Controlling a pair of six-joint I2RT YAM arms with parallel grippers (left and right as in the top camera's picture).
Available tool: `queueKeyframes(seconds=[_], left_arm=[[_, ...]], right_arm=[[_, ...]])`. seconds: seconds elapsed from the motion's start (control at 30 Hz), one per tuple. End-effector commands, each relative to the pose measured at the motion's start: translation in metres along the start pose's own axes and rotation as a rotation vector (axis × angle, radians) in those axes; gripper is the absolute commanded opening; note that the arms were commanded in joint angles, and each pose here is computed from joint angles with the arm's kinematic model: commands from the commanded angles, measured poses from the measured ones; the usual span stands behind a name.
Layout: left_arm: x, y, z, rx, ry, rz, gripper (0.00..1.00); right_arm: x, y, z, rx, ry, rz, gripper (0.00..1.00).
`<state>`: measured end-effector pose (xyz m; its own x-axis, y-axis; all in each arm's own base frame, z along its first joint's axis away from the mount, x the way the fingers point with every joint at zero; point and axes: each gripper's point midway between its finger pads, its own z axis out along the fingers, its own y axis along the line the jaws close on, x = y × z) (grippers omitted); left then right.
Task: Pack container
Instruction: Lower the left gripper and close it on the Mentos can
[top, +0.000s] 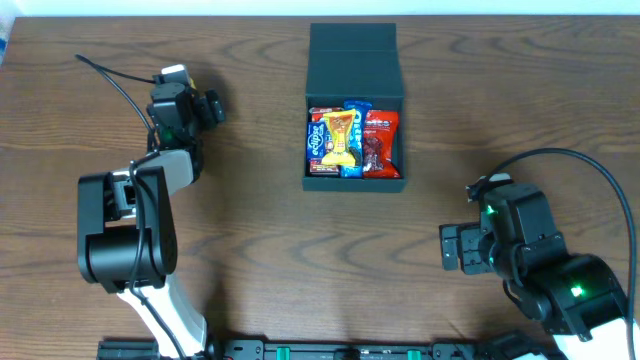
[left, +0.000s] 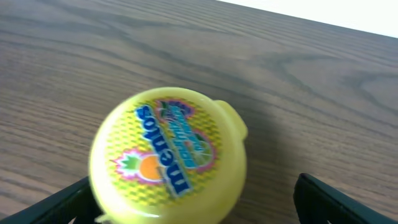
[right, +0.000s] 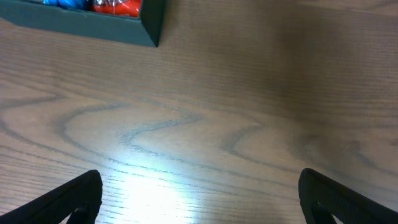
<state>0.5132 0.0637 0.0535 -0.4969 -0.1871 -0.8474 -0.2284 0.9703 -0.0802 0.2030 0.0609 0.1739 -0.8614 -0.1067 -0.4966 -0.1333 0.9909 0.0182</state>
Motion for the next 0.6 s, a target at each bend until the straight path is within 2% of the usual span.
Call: queueKeyframes(seconds=[0.0,0.17,0.37,0.5,0.57], left_arm=[[0.012,-0.007,0.008,0.018,0.028,0.022,0.95],[0.027,-0.008,0.014,0.018,0.06,0.027,0.95],[0.025,-0.007,0.014,0.012,0.055,0.027,0.95],[0.025,-0.007,0.014,0.01,0.051,0.027,1.0],[0.024,-0.007,0.014,0.011,0.048,0.027,0.85]], right_arm=[[-0.001,-0.001,-0.001,0.002,-0.003,0.017,0.99],[-0.001,-0.001,-0.001,0.002,-0.003,0.017,0.99],[-0.001,-0.001,-0.001,0.002,-0.003,0.017,0.99],[-0.001,-0.001,-0.001,0.002,-0.003,0.017,0.99],[-0.001,-0.001,-0.001,0.002,-0.003,0.016,0.99]])
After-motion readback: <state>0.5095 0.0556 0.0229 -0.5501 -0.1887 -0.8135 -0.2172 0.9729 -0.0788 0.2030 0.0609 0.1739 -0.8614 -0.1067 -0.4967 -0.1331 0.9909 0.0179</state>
